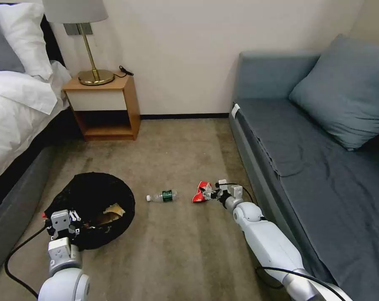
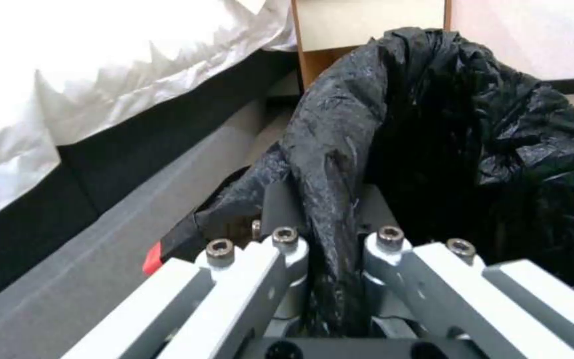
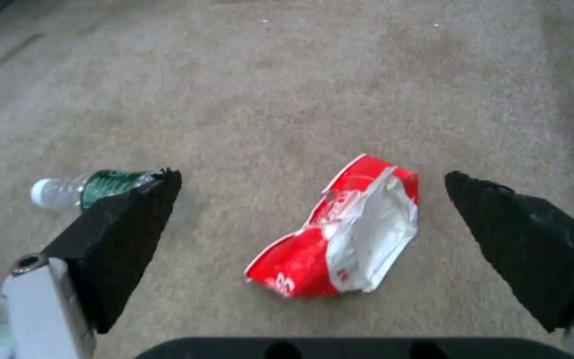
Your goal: Pick up the trash bin, then pick up the garbage on the floor and place it into the trash bin.
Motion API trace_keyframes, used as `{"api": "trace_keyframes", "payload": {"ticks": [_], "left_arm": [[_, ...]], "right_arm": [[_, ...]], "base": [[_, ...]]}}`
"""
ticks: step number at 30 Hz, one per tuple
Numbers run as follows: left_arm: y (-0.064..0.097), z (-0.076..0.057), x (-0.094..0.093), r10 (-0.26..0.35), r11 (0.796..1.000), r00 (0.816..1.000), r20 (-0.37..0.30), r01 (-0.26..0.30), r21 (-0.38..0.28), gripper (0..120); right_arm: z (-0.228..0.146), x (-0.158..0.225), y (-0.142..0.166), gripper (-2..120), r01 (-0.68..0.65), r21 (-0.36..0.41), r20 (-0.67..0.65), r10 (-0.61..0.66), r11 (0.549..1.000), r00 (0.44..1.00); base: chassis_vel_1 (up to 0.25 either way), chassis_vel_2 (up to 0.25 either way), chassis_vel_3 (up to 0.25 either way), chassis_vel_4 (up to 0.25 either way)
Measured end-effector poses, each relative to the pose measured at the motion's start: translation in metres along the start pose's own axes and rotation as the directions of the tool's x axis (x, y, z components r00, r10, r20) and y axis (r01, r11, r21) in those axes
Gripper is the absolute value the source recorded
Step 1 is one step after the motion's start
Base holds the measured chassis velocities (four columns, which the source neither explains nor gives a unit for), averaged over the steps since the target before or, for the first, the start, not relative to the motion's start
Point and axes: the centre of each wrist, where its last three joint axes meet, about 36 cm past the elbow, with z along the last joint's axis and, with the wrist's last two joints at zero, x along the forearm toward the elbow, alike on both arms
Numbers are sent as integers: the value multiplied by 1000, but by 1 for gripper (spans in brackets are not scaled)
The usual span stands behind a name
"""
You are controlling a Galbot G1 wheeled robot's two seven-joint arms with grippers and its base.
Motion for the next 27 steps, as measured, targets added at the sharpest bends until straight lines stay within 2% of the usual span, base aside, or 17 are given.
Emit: {"api": "trace_keyframes", "payload": {"ticks": [27], "left_arm": [[2, 4, -8, -6, 1000, 1000, 0, 6, 7, 4]], "right_arm": [[-6, -7, 5, 100, 11, 49, -8, -11, 999, 1000]], "base": [[-84, 84, 90, -88]]}}
